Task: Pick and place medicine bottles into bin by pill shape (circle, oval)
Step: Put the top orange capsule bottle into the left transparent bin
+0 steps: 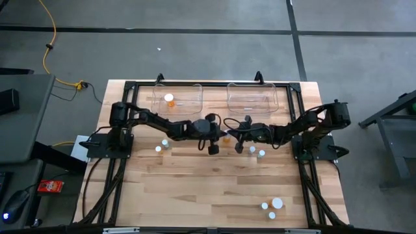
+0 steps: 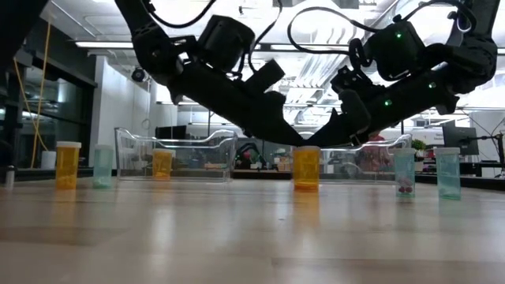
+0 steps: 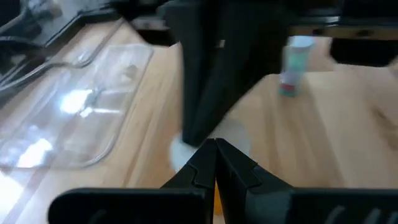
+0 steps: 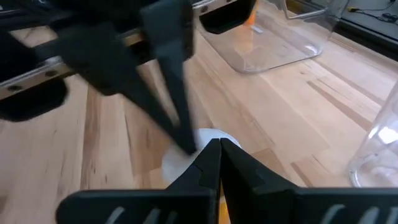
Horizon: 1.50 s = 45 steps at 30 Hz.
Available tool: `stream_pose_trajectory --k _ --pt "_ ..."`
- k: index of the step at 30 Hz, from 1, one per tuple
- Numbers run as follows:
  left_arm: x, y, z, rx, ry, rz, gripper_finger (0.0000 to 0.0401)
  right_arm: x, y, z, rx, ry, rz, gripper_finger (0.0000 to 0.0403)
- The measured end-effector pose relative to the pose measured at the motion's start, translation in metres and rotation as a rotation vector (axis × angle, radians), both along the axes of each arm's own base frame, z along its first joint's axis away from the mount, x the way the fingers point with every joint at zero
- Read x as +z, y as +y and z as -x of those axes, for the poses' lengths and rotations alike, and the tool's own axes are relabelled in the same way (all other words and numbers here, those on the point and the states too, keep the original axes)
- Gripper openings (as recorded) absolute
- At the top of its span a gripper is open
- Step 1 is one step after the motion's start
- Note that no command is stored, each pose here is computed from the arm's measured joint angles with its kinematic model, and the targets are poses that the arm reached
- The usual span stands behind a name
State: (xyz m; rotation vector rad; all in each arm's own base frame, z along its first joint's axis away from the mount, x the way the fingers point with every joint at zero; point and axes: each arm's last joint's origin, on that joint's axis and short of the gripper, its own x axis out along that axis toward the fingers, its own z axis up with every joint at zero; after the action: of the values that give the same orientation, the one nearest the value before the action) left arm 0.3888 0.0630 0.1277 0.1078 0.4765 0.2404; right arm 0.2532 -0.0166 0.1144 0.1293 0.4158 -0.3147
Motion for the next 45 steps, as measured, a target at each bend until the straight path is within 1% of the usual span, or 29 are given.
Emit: stream_pose_trajectory --k 3,8,13,17,23,29,38,40,45 --pt "0.005 -0.008 -0.003 -0.046 -0.027 -0.019 0.0 0.0 0.0 0.0 -0.003 0.0 0.001 0.0" --pt "0.003 -0.017 -0.004 -0.073 -0.014 -0.035 0.0 0.0 0.0 0.0 -0.008 0.001 0.003 0.0" --pt "0.004 -0.015 -0.004 -0.022 -0.016 -0.081 0.0 0.0 -0.001 0.0 -0.014 -0.001 -0.004 0.0" --pt "0.015 -0.016 -0.007 0.006 -0.096 -0.118 0.0 0.0 -0.001 0.0 -0.017 -0.003 -0.008 0.0" --pt "0.006 -0.018 -0.007 0.031 -0.087 -0.039 0.0 0.0 -0.001 0.0 -0.018 -0.003 -0.008 0.0" --pt "-0.004 -0.019 -0.009 0.095 -0.089 -0.042 0.0 0.0 -0.001 0.0 -0.021 -0.006 -0.015 0.0" --pt "-0.006 -0.014 -0.009 0.119 -0.108 0.008 0.0 0.0 0.0 0.0 -0.015 -0.01 -0.024 0.0" --pt "-0.006 -0.014 -0.009 0.101 -0.109 0.027 0.0 0.0 0.0 0.0 -0.015 -0.011 -0.026 0.0" --pt "-0.016 -0.014 -0.012 0.09 -0.107 0.042 0.0 0.0 0.0 0.0 -0.014 -0.013 -0.027 0.0"
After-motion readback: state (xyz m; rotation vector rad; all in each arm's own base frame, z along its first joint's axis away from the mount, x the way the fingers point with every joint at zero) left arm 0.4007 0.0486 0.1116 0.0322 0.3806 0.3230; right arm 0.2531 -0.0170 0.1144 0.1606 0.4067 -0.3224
